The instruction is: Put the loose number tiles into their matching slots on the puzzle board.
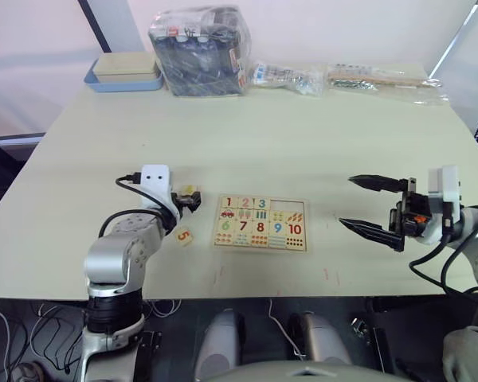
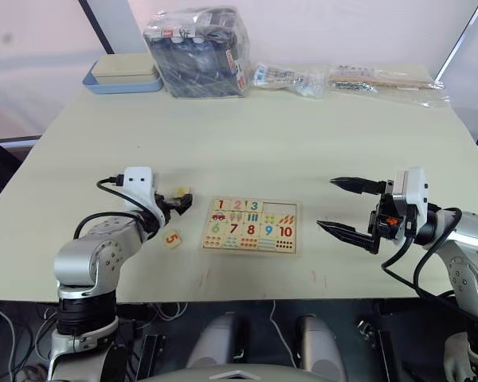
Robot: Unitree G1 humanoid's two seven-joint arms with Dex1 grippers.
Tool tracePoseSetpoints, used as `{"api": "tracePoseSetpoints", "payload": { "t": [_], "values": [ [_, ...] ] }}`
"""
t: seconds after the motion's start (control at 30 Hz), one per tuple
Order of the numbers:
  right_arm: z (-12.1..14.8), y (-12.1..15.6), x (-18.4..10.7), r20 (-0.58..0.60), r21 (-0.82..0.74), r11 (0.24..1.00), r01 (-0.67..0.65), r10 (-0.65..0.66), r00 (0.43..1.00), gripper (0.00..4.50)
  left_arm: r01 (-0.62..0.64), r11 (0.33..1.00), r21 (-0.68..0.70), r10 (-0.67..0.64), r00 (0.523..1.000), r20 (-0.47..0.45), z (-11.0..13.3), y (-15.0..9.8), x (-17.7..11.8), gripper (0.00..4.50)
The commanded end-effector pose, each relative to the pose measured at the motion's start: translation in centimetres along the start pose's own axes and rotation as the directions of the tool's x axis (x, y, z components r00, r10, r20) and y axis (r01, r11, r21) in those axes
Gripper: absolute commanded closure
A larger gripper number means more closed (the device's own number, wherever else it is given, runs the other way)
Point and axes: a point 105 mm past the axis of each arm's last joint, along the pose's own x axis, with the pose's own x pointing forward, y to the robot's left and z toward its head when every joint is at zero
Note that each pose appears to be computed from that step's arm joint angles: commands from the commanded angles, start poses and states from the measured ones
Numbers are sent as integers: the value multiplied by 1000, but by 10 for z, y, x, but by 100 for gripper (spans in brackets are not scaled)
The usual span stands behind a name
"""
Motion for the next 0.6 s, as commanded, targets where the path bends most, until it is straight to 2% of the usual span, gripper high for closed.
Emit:
{"api": "tracePoseSetpoints", "payload": {
  "t": [0.03, 0.2, 0.3, 0.37, 0.47, 0.6],
  "values": [
    [8, -1, 0, 8, -38, 999, -8, 9, 1000, 7, 11, 1000, 15, -11, 999, 42, 10, -8, 1, 0],
    [9, -2, 1, 6, -43, 999, -11, 11, 1000, 7, 6, 1000, 11, -7, 999, 34, 8, -12, 4, 0],
    [9, -2, 1, 5, -45, 999, -13, 13, 1000, 0, -3, 1000, 15, 3, 1000, 25, 4, -12, 4, 77],
    [9, -2, 0, 4, -45, 999, -13, 13, 1000, 0, -5, 1000, 15, 5, 1000, 22, 2, -12, 4, 180],
    [9, -1, 0, 3, -42, 999, -14, 14, 1000, 0, -13, 1000, 13, 12, 1000, 22, 0, -11, 2, 304],
    [8, 0, 1, 2, -35, 999, -22, 22, 1000, 0, -45, 998, 37, 43, 998, 41, 3, -5, -6, 304]
  ]
}}
